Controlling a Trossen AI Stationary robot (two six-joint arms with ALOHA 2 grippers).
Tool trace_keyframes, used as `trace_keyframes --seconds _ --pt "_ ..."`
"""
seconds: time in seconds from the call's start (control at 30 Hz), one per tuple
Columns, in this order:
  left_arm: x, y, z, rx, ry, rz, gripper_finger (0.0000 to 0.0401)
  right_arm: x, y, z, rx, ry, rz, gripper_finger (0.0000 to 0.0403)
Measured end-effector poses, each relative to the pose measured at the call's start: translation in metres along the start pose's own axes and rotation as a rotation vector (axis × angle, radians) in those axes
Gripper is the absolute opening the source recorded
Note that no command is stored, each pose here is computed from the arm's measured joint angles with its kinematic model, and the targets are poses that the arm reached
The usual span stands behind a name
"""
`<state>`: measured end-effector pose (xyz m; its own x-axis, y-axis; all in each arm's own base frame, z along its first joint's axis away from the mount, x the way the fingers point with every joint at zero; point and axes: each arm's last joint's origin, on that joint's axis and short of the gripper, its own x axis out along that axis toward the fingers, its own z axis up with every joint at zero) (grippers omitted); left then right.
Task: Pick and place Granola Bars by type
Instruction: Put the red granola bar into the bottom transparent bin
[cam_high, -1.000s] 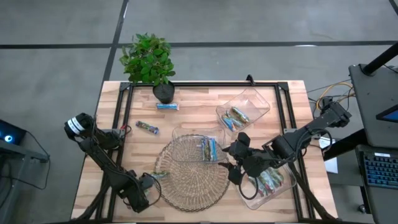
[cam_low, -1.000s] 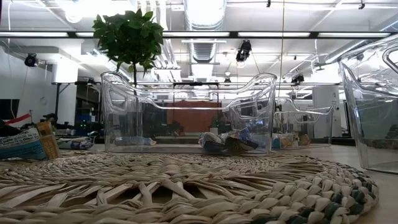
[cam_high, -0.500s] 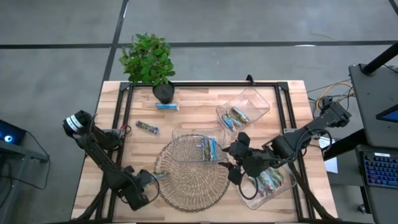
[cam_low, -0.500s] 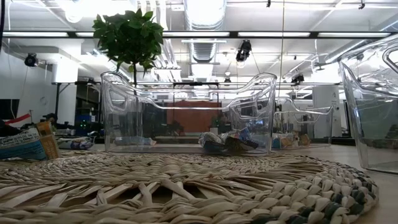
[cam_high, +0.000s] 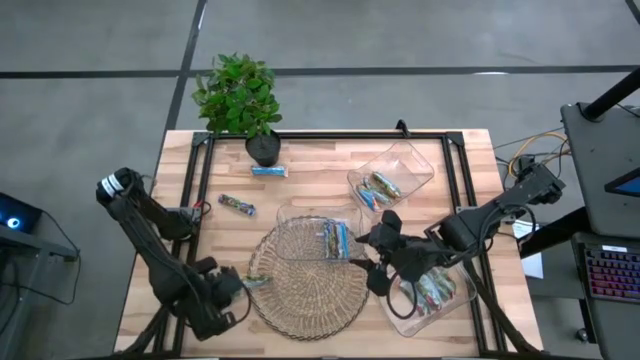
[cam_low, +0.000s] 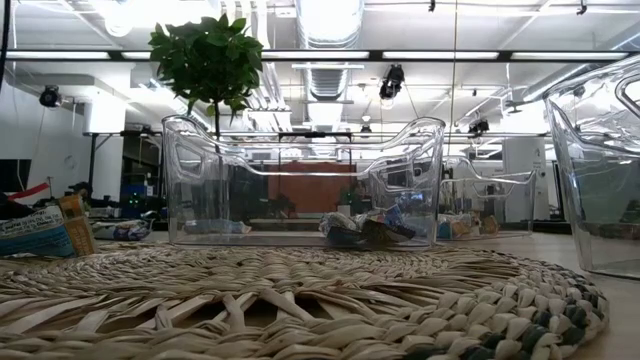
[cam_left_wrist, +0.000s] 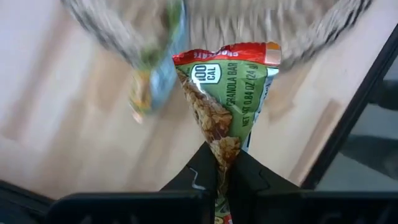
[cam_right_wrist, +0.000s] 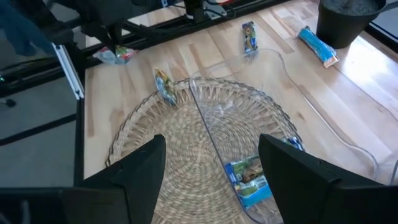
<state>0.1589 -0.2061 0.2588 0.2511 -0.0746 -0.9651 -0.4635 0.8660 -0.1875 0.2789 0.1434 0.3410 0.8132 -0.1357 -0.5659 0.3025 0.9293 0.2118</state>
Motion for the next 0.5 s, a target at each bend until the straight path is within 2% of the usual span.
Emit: trace_keyframes --seconds 0.1,0.3,0.5 --pt "-0.016 -0.005 0.007 0.046 -0.119 0.004 0.0000 -0.001 0.000 0.003 0.008 -0.007 0.003 0.0244" --pt "-0.039 -0.011 0.025 0.058 -0.414 0.012 0.0000 -0.003 0.001 0.010 0.015 -0.031 0.015 0.0244" --pt "-0.042 -0.010 0.041 0.058 -0.540 0.049 0.0000 -0.004 0.001 0.019 0.003 -0.068 0.031 0.0244"
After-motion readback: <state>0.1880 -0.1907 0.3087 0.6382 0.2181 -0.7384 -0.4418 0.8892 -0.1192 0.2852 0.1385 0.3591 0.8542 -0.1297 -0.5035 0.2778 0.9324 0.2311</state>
